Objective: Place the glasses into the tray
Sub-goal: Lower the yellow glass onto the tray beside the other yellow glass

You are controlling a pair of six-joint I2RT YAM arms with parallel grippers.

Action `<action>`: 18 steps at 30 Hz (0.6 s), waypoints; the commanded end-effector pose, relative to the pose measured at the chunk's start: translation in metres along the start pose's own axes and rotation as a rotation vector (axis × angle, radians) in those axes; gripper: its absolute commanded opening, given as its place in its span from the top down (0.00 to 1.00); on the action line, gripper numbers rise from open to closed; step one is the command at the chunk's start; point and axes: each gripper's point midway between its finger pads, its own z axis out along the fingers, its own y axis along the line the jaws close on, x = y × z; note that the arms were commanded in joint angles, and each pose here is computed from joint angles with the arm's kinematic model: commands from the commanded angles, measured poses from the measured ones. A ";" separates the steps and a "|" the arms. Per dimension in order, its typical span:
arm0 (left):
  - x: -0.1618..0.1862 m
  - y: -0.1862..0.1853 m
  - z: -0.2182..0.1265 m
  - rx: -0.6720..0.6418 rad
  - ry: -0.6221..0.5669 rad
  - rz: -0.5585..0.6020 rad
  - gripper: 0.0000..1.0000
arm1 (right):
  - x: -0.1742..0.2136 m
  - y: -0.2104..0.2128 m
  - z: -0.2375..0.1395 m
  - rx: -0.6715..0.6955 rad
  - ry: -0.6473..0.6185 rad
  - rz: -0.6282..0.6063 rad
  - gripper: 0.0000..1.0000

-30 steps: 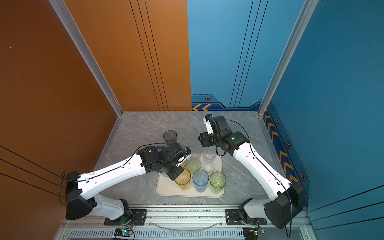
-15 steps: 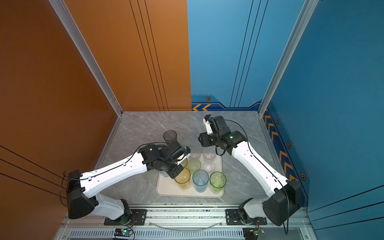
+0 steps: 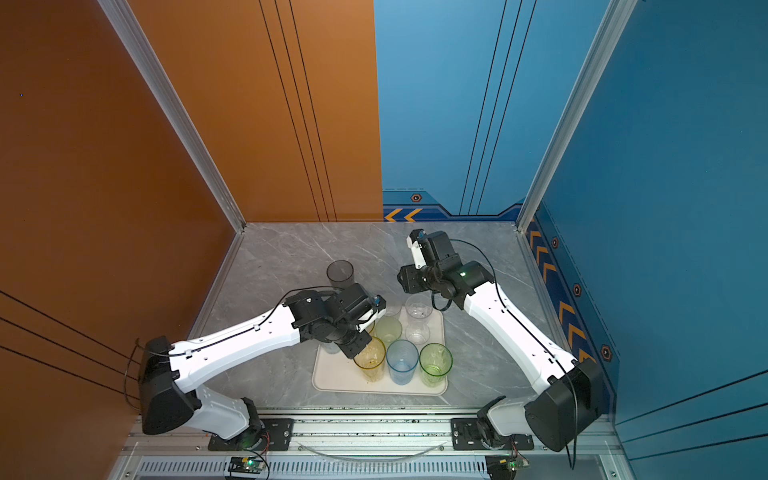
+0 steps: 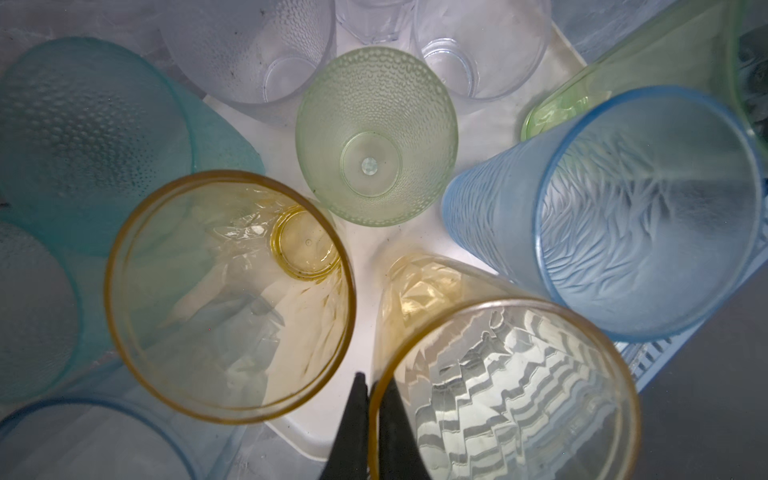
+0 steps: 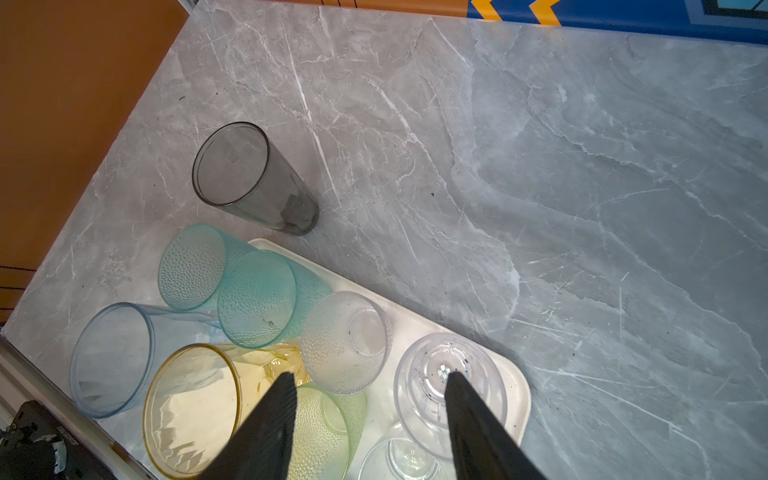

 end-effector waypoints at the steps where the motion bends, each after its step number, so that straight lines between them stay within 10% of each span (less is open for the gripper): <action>1: 0.000 -0.002 0.004 -0.008 0.002 0.027 1.00 | 0.004 -0.005 -0.004 0.025 0.017 -0.006 0.43; 18: 0.005 0.001 0.012 -0.060 0.015 0.039 1.00 | 0.005 -0.006 -0.002 0.027 0.026 -0.005 0.43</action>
